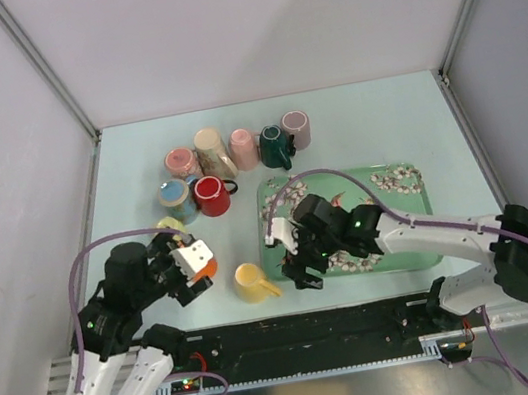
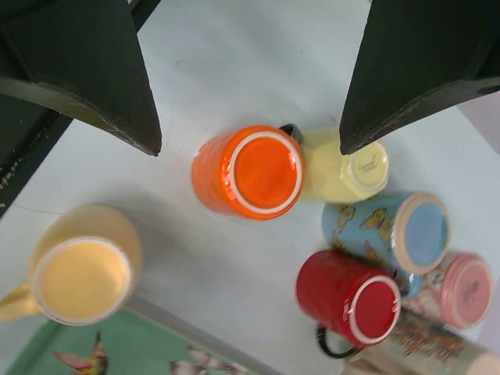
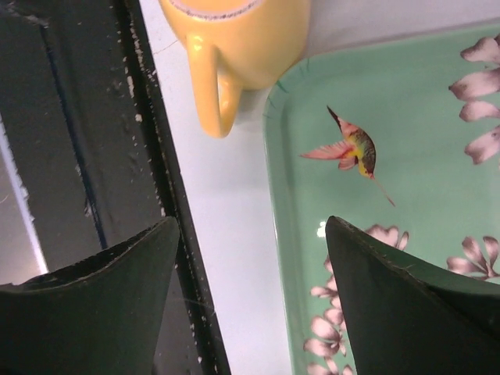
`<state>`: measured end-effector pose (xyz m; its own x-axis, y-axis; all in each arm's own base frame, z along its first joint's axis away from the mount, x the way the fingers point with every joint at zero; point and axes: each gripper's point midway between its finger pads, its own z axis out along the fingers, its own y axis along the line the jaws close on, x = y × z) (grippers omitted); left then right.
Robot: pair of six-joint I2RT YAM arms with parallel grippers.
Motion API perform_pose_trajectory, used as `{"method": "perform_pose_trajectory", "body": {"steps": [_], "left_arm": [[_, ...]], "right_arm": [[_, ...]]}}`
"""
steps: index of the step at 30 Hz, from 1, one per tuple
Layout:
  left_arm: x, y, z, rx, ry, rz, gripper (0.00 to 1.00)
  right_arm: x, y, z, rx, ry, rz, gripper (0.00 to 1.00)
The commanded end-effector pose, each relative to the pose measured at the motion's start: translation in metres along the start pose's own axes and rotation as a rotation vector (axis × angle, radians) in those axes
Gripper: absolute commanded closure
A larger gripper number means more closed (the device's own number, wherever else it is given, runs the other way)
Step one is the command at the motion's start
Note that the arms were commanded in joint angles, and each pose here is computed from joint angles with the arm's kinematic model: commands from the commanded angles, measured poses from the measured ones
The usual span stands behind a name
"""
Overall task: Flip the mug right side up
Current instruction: Turn over the cup at the corner of the board.
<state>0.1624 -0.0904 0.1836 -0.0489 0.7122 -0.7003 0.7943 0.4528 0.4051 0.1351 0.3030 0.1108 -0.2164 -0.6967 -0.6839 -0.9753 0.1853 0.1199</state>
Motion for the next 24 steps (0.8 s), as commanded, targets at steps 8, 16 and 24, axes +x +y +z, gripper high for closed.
{"method": "perform_pose_trajectory", "body": {"steps": [8,16,24], "left_arm": [[0.016,0.033,-0.035,-0.314,-0.005,-0.222,0.00],[0.010,0.039,-0.046,-0.364,-0.036,-0.247,0.00],[0.010,0.040,-0.046,-0.359,-0.036,-0.222,0.00]], "right_arm": [[-0.063,-0.006,0.047,0.149,-0.090,0.028,0.26],[-0.061,-0.006,0.076,0.143,-0.031,0.122,0.31],[-0.047,0.002,0.095,0.086,0.021,0.120,0.50]]}}
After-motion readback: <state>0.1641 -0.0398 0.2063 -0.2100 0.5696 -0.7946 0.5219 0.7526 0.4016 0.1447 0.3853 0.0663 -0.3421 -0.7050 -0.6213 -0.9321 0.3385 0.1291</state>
